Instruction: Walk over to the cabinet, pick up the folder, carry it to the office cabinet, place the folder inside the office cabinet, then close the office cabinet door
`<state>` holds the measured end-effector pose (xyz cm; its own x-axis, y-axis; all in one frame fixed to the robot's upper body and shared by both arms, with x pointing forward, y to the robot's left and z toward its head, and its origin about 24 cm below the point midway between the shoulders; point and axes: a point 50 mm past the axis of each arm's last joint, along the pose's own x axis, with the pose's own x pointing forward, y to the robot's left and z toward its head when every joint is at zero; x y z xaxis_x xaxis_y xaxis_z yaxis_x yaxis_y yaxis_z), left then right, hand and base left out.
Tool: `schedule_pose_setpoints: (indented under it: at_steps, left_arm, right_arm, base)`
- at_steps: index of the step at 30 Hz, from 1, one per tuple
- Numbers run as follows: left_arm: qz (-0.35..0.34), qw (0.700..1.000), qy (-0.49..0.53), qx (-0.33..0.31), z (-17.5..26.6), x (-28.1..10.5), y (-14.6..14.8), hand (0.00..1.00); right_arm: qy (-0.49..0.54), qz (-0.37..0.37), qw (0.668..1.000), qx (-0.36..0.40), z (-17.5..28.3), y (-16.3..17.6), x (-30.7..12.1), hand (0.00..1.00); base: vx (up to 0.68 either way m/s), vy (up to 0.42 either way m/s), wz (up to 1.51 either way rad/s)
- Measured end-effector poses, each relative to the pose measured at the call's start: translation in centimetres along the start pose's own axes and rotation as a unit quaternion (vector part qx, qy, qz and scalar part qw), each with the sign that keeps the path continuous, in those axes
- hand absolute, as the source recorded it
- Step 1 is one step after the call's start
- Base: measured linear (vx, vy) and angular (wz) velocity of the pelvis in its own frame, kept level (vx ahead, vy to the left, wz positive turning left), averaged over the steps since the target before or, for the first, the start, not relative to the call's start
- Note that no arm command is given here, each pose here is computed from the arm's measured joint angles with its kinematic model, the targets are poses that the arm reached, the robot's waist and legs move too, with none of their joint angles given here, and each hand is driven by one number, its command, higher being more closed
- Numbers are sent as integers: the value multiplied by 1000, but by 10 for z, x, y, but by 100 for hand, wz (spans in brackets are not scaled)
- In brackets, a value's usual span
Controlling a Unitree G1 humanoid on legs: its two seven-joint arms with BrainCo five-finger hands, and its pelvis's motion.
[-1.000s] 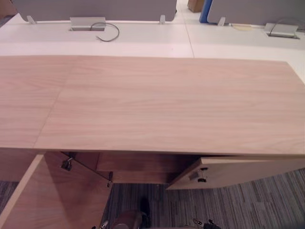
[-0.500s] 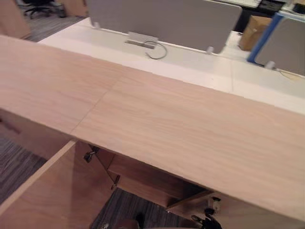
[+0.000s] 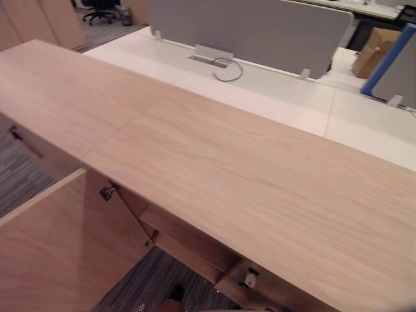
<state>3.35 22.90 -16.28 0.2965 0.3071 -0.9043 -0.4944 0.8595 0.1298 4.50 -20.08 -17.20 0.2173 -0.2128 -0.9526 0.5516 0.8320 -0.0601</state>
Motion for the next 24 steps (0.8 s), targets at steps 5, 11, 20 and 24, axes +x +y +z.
schedule_pose_setpoints:
  at_steps: [5, 11, 20, 24]
  left_arm:
    - [-2, 1000, 1, 6, 0, 0, 1, 0]
    - [-4, 1000, 1, 8, -1, 0, 0, 0]
    - [0, 1000, -4, -16, -2, -2, -1, 0]
    - [2, 1000, -7, -14, 0, -2, 1, 0]
  right_arm:
    - [12, -6, 1000, -4, -4, -3, 1, 0]
    - [12, -8, 1000, -9, -5, -5, 0, 0]
    - [-4, -10, 1000, -26, 4, -7, 1, 0]
    - [0, -10, 1000, -18, 4, -6, 2, 0]
  base:
    - [-70, 5, 47]
    - [-33, 1, 33]
    - [45, 87, 41]
    - [59, -20, 48]
